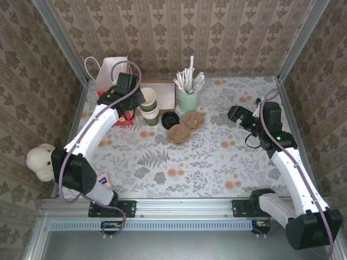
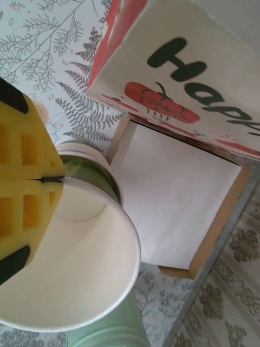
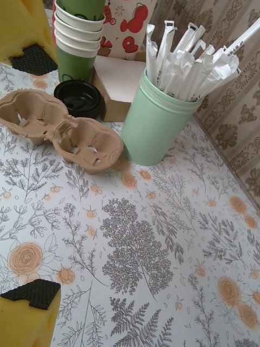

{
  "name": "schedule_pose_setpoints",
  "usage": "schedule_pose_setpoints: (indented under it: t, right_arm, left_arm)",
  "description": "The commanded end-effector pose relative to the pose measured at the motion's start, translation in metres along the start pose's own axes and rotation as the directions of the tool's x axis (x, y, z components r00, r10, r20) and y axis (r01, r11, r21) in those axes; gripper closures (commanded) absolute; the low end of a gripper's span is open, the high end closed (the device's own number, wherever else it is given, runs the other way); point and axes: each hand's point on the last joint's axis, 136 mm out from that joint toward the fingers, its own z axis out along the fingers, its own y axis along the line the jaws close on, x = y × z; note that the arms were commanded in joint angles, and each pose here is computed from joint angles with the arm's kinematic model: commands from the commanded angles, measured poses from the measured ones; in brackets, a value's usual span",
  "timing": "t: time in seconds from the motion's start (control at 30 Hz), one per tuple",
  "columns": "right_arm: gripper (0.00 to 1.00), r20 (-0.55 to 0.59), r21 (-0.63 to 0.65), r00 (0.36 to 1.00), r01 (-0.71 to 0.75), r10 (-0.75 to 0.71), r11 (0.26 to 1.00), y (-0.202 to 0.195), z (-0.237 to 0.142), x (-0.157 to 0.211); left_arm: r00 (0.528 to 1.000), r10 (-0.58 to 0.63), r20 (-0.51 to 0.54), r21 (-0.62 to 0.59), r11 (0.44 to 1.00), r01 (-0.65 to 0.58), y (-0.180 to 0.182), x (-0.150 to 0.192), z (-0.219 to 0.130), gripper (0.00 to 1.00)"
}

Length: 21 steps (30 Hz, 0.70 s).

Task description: Pack the takeout coffee

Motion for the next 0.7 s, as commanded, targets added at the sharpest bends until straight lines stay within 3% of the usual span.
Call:
schedule_pose_setpoints:
  t: [0.0,0.4,0.67]
  right_arm:
    - [0.00,0.012,0.004,1.000,0.013,-0.013,1.000,0.006,-0.006,-0.006]
    - [0.00,0.003,-0.052,0.999,0.047,-0.047,0.998,0.028,-0.001,-0.003]
    - [0.00,-0.023,-0.069,0.997,0.077,-0.079,0.995,0.045,0.010,0.002]
  left_arm:
    - [0.998,0.023,0.063,0.066,0.997,-0.027,-0.013,-0.019,-0.020,1.00]
    - [0.986,0.116,0.122,0.132,0.982,-0.132,-0.031,-0.049,-0.063,1.00]
    - [0.990,0.106,0.098,0.185,0.975,-0.123,-0.033,-0.050,-0.076,1.00]
